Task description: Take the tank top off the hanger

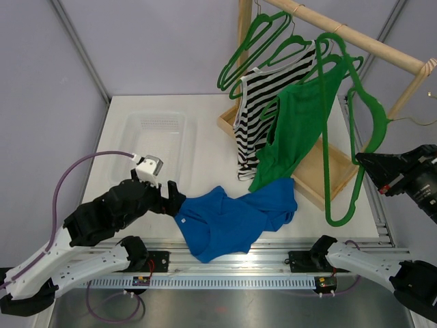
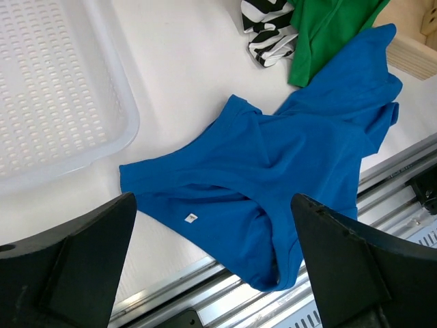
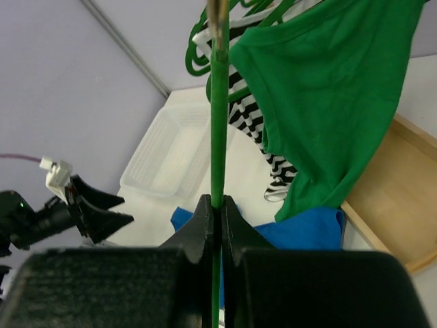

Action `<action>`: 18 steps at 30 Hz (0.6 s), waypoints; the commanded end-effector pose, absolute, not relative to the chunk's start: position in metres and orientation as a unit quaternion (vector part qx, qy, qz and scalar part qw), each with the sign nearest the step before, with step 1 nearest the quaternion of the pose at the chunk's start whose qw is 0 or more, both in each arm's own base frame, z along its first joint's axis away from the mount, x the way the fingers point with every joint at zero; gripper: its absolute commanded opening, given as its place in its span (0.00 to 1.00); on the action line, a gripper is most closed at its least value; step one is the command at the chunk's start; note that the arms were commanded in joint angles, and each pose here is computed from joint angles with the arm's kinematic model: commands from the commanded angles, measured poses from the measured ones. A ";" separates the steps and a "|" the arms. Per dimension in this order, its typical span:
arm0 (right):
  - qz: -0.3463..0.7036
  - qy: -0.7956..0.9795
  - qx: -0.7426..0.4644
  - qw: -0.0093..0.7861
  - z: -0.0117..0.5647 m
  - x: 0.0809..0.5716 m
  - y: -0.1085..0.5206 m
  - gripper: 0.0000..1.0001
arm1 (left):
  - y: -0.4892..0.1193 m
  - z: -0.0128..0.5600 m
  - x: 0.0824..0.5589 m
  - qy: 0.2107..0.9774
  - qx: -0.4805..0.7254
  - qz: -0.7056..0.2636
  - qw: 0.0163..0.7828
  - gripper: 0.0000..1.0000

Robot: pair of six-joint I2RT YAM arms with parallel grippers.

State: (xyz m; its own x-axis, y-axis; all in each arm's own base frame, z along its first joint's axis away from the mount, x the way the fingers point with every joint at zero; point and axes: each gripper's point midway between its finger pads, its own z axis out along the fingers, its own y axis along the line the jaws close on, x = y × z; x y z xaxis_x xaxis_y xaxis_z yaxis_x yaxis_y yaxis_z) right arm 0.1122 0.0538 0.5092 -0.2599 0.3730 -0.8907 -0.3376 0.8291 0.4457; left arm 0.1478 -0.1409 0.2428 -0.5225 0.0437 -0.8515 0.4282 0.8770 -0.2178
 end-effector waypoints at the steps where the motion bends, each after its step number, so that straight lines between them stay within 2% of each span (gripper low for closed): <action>1: 0.192 0.819 0.032 0.540 0.448 0.104 0.025 0.00 | -0.143 0.248 0.156 0.836 0.138 -0.201 0.492 0.99; 4: 0.185 0.823 0.043 0.535 0.443 0.107 0.024 0.00 | -0.143 0.250 0.155 0.832 0.138 -0.208 0.496 0.99; 10: 0.090 0.836 0.093 0.534 0.416 0.128 0.005 0.00 | -0.139 0.254 0.152 0.823 0.131 -0.220 0.506 0.99; 18: 0.081 0.826 0.148 0.538 0.399 0.123 -0.012 0.00 | -0.139 0.256 0.149 0.817 0.134 -0.233 0.510 0.99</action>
State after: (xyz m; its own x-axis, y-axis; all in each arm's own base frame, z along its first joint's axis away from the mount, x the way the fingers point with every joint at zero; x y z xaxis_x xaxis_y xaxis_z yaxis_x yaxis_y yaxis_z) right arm 0.1464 0.0286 0.4462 -0.2927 0.4026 -0.8673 0.0051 0.9077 0.4196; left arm 0.1448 -0.1349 0.2433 -0.4873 0.0136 -0.8732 0.4408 0.8670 -0.2325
